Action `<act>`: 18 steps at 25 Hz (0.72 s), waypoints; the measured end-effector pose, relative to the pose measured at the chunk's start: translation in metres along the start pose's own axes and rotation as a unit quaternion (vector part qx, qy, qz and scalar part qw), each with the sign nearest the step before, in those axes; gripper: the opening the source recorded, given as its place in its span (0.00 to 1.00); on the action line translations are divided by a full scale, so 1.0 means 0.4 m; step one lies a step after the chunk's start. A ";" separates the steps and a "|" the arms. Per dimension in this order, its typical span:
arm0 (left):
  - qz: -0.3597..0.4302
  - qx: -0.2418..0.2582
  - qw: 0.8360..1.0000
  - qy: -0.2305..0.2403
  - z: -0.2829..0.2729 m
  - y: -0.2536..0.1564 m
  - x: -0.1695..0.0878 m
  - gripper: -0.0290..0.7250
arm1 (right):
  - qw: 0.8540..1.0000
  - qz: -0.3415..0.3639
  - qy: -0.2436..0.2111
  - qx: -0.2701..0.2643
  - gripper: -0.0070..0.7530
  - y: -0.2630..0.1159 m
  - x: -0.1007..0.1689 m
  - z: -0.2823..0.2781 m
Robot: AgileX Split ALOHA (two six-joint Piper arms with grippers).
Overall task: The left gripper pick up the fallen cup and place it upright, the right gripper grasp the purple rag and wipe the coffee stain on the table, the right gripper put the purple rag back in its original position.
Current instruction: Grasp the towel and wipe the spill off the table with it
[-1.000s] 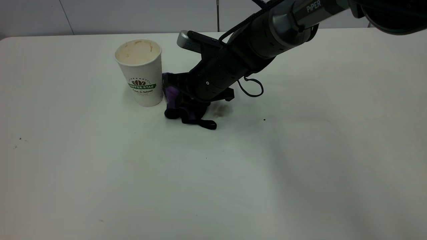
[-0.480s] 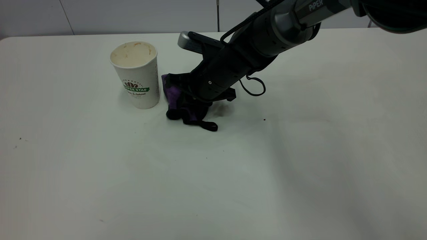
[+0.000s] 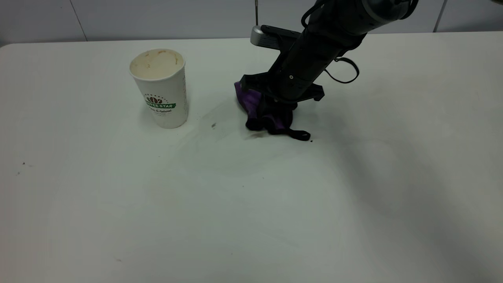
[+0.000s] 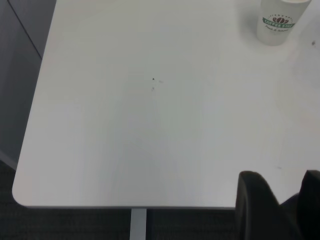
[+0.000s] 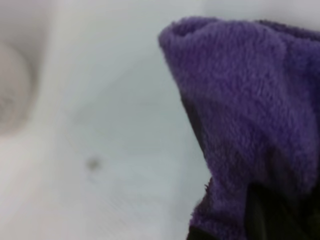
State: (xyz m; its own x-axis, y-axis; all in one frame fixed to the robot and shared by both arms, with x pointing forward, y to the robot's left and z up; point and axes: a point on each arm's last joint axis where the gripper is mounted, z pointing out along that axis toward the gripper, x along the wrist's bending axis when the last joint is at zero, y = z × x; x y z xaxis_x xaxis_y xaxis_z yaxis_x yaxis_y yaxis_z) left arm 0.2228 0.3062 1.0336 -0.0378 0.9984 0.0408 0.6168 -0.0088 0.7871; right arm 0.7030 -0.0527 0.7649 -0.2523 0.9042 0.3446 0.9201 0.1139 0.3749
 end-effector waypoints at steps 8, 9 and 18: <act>0.000 0.000 1.000 0.000 0.000 0.000 0.000 0.36 | 0.995 -0.044 -0.059 0.070 0.11 -0.034 0.038 -0.015; 0.000 0.000 1.000 0.000 0.000 0.000 0.000 0.36 | 0.994 -0.053 -0.059 0.073 0.11 -0.042 0.056 -0.011; 0.000 0.000 1.000 0.000 0.000 0.000 0.000 0.36 | 0.991 -0.123 -0.029 0.036 0.11 -0.100 0.227 0.025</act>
State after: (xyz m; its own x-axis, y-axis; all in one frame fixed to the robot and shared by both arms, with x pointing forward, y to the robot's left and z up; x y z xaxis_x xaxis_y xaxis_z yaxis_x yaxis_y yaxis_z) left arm 0.2228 0.3062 1.0336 -0.0378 0.9984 0.0408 0.6168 -0.0088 0.7871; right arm 0.6462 0.0288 0.7725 -0.4564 0.8671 0.1996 0.8521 0.3614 0.3785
